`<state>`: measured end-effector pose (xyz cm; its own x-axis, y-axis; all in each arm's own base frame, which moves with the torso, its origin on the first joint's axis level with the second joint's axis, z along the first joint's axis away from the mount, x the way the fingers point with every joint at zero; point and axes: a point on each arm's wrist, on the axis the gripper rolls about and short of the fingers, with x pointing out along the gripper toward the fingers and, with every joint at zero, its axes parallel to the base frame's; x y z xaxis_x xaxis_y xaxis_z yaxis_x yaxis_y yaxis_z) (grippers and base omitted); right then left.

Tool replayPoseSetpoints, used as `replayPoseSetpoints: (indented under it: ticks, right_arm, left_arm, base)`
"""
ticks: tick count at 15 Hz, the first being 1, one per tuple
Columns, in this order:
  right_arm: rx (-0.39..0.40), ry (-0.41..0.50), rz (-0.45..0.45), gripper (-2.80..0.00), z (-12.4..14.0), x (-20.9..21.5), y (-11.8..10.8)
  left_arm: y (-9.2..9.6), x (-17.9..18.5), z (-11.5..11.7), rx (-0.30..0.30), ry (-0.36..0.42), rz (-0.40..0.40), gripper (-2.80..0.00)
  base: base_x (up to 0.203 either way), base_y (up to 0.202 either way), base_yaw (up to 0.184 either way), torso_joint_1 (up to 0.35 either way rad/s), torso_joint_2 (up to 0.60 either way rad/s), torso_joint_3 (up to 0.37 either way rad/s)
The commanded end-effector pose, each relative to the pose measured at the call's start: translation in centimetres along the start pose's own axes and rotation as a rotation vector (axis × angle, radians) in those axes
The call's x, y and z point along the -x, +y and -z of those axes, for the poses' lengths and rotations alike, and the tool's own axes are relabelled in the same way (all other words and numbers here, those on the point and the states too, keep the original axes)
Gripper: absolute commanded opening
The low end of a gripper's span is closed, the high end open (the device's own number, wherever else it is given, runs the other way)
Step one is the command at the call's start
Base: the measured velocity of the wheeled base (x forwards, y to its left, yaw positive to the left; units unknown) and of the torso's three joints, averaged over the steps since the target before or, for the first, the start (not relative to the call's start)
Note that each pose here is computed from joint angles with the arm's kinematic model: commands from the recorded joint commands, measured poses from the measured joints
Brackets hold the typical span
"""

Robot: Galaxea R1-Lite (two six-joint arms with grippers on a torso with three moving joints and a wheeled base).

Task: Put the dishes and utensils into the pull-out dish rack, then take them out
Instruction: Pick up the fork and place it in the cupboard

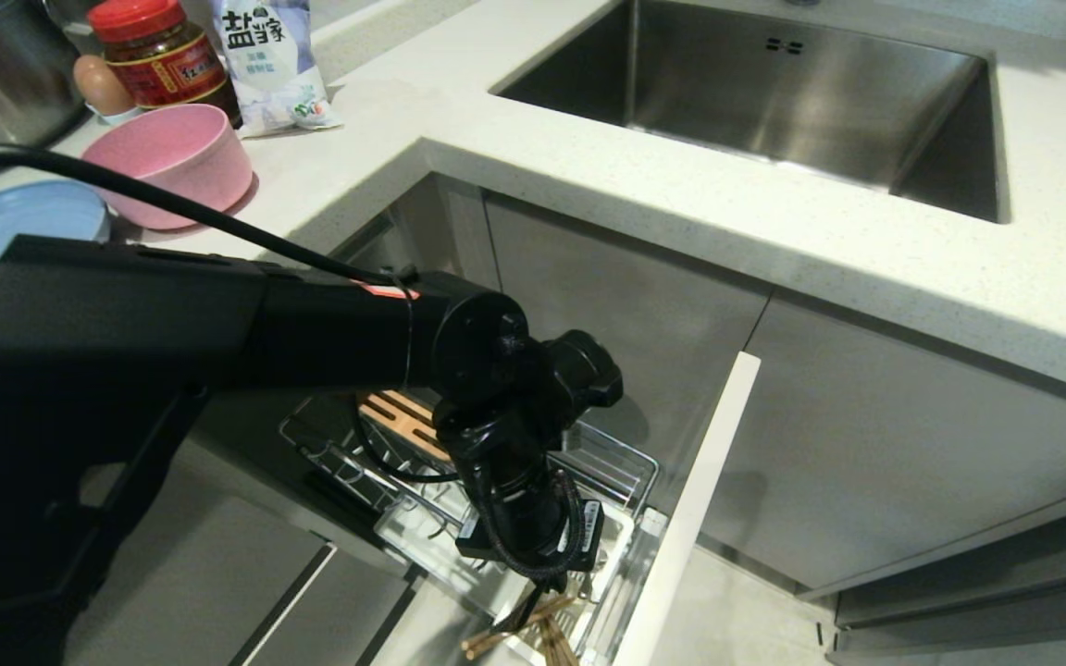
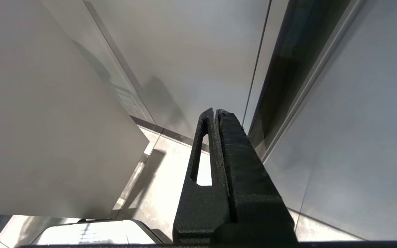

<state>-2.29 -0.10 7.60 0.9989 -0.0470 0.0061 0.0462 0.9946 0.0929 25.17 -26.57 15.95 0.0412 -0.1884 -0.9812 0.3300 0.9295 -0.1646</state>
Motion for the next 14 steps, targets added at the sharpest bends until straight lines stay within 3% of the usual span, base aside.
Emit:
replayPoseSetpoints:
  ticks: [1, 14]
  right_arm:
    - [-0.001, -0.005, 0.000, -2.80, 0.0, 0.0, 0.0]
    - [-0.001, -0.005, 0.000, -2.80, 0.0, 0.0, 0.0]
  left_arm:
    - [0.0, -1.3, -0.6, 0.011, 0.027, -0.015, -2.80]
    - [0.8, -3.1, -2.7, 0.048, 0.030, -0.022, -2.80]
  base:
    - [0.000, 0.000, 0.000, 0.000, 0.00, 0.000]
    - [0.000, 0.000, 0.000, 0.000, 0.00, 0.000]
